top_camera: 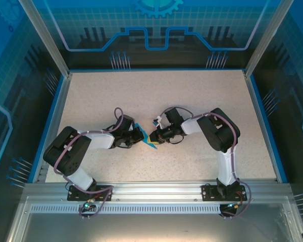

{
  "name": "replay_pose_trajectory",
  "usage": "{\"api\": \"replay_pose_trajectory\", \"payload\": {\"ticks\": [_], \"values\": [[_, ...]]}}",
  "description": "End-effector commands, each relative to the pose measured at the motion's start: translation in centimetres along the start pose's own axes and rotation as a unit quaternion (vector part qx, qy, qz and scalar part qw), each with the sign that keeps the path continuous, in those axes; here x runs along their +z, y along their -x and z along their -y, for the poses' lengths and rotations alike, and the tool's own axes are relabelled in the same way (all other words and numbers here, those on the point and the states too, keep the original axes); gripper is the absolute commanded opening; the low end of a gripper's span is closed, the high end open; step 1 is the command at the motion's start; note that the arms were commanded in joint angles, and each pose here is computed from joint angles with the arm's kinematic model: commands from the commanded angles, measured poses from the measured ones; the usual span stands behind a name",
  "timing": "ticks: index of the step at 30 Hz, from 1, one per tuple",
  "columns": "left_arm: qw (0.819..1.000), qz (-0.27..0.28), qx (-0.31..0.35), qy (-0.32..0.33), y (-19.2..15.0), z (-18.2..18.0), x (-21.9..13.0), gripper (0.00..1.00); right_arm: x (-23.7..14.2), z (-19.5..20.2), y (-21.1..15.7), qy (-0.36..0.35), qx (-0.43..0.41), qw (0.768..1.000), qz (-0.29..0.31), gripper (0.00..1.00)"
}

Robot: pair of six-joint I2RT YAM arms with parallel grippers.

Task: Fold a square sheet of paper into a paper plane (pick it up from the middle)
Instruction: Fold the wing for the fifth time at the center of the table.

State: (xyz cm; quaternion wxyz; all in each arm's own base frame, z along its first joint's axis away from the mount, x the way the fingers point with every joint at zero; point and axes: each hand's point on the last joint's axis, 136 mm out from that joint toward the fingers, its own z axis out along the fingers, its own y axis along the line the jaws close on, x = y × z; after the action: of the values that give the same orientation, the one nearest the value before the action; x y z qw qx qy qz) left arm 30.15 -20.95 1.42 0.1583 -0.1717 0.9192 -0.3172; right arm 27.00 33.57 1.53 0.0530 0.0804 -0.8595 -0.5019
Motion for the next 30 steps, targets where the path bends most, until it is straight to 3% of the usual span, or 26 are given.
{"api": "replay_pose_trajectory", "payload": {"ticks": [1,6,11,26,30], "values": [[0.999,-0.001,-0.004,0.042,-0.1,-2.3,0.6,0.07,-0.8,3.5,0.8,-0.086,0.021,0.995,0.033,0.04],[0.999,-0.006,-0.012,0.050,-0.4,-2.8,0.8,0.07,-2.0,0.9,1.4,-0.089,-0.031,0.995,0.044,0.17],[0.999,-0.008,-0.015,0.052,-0.4,-2.8,0.9,0.07,-2.5,-0.4,1.2,-0.103,-0.067,0.991,0.043,0.24],[0.998,-0.011,-0.019,0.053,-0.4,-2.8,0.9,0.07,-2.1,-2.5,-0.7,-0.098,-0.135,0.986,0.029,0.33],[0.998,-0.012,-0.019,0.052,-0.4,-2.7,1.0,0.07,-2.1,-2.0,-0.8,-0.113,-0.133,0.984,0.026,0.30]]}}
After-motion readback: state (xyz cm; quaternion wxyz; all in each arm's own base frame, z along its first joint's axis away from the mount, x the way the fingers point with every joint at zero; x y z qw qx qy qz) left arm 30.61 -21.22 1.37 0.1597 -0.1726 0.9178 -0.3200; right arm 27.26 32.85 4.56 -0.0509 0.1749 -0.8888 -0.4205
